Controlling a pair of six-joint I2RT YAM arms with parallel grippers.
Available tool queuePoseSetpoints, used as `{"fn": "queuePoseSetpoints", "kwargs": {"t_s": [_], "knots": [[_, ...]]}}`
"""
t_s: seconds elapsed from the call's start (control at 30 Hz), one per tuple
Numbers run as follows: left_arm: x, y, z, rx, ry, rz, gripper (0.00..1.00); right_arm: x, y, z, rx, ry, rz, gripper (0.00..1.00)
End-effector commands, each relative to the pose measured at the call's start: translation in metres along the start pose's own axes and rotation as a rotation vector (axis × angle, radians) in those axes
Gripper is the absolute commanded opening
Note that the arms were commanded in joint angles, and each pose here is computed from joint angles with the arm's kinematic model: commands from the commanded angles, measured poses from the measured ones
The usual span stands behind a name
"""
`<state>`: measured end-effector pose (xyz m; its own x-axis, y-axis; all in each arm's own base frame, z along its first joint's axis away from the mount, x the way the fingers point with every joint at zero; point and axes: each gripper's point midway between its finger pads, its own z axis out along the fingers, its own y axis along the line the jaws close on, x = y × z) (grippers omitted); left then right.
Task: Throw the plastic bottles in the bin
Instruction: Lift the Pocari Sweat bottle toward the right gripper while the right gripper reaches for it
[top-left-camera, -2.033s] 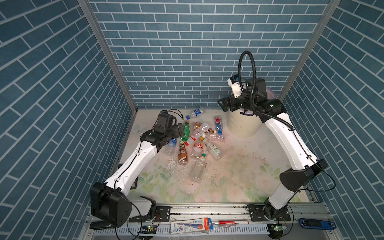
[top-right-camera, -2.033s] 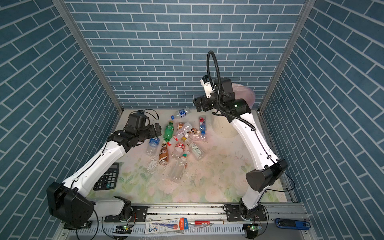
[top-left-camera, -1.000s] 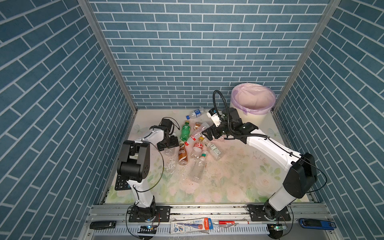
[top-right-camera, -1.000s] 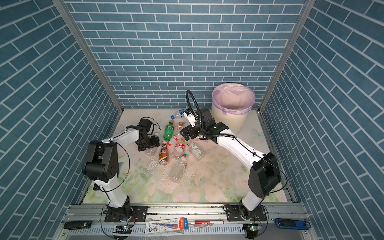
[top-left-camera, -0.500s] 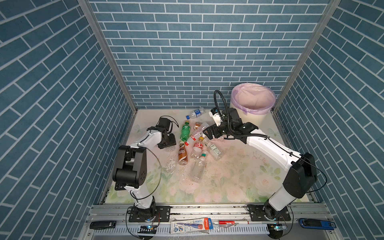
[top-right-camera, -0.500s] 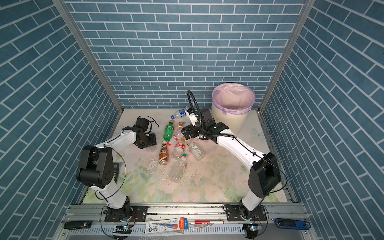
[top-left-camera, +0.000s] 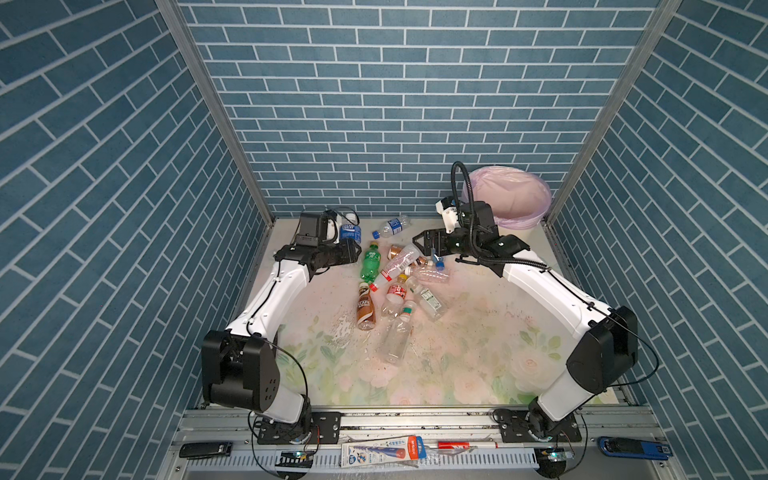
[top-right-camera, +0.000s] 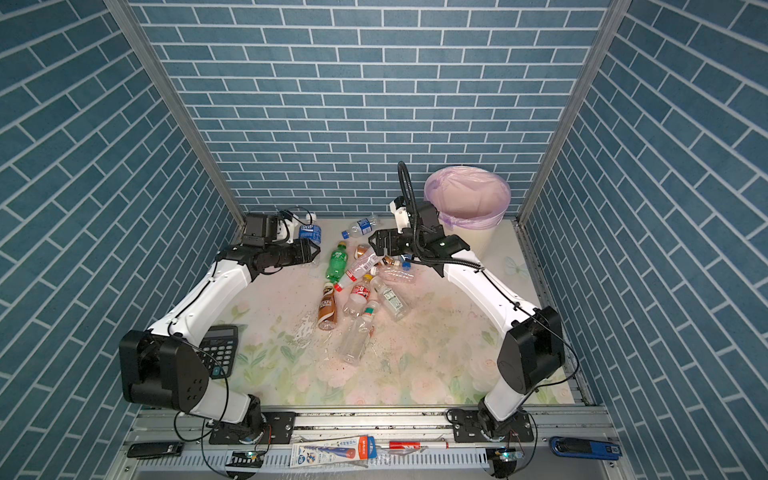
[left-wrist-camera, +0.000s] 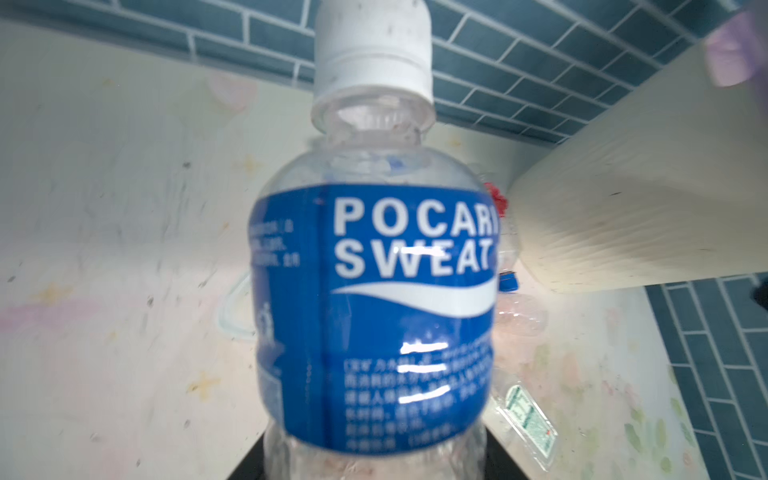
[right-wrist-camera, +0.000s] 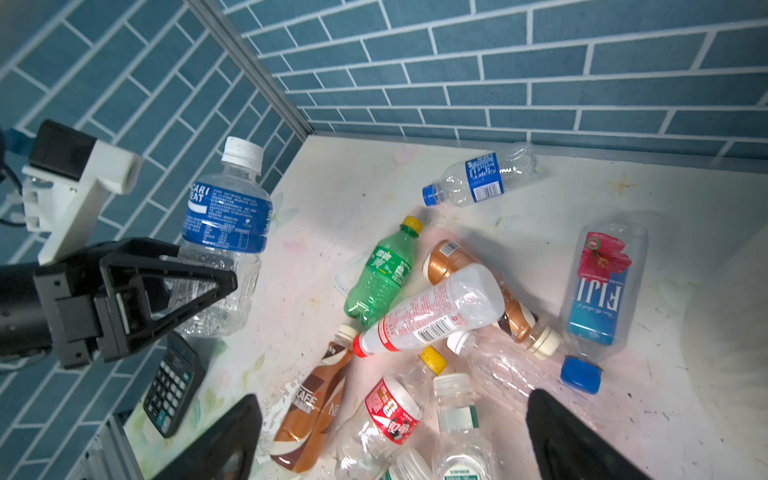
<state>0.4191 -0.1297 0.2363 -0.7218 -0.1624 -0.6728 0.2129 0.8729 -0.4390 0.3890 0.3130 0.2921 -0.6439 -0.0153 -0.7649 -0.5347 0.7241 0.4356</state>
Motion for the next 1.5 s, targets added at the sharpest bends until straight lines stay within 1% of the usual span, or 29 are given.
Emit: {"fn": "queuePoseSetpoints", "kwargs": {"t_s": [0.0, 0.1, 0.17, 0.23, 0.37, 0.53, 0.63, 0.8, 1.0, 1.2, 1.47], "knots": [[-0.021, -0.038, -0.005, 0.19, -0.094, 0.035, 0.59, -0.039, 0.031, -0.007, -0.115, -0.099, 0.037, 0.99], [-0.015, -0.054, -0.004, 0.262, -0.139, 0.051, 0.6, -0.045, 0.034, 0.002, -0.145, -0.117, 0.063, 0.99], [-0.013, -0.062, -0.01, 0.308, -0.168, 0.029, 0.61, -0.046, 0.037, 0.01, -0.172, -0.114, 0.09, 0.99], [-0.011, -0.071, -0.016, 0.349, -0.194, 0.031, 0.61, -0.044, 0.039, 0.019, -0.195, -0.112, 0.115, 0.99], [-0.004, -0.086, -0.024, 0.371, -0.195, 0.081, 0.62, -0.036, 0.052, 0.036, -0.234, -0.088, 0.122, 0.99], [0.009, -0.102, -0.018, 0.395, -0.147, 0.116, 0.62, -0.031, 0.063, 0.048, -0.276, -0.066, 0.137, 0.98], [0.013, -0.106, -0.018, 0.383, -0.135, 0.131, 0.63, -0.034, 0.066, 0.048, -0.291, -0.069, 0.147, 0.96], [0.014, -0.105, -0.015, 0.375, -0.122, 0.115, 0.62, -0.038, 0.071, 0.041, -0.314, -0.09, 0.156, 0.92], [0.014, -0.099, -0.014, 0.337, -0.115, 0.113, 0.62, -0.044, 0.076, 0.027, -0.314, -0.116, 0.142, 0.91], [0.016, -0.099, -0.01, 0.336, -0.095, 0.105, 0.62, -0.049, 0.085, 0.01, -0.336, -0.136, 0.116, 0.92], [0.02, -0.102, -0.005, 0.366, -0.07, 0.096, 0.62, -0.037, 0.099, 0.021, -0.386, -0.089, 0.086, 0.92]]}}
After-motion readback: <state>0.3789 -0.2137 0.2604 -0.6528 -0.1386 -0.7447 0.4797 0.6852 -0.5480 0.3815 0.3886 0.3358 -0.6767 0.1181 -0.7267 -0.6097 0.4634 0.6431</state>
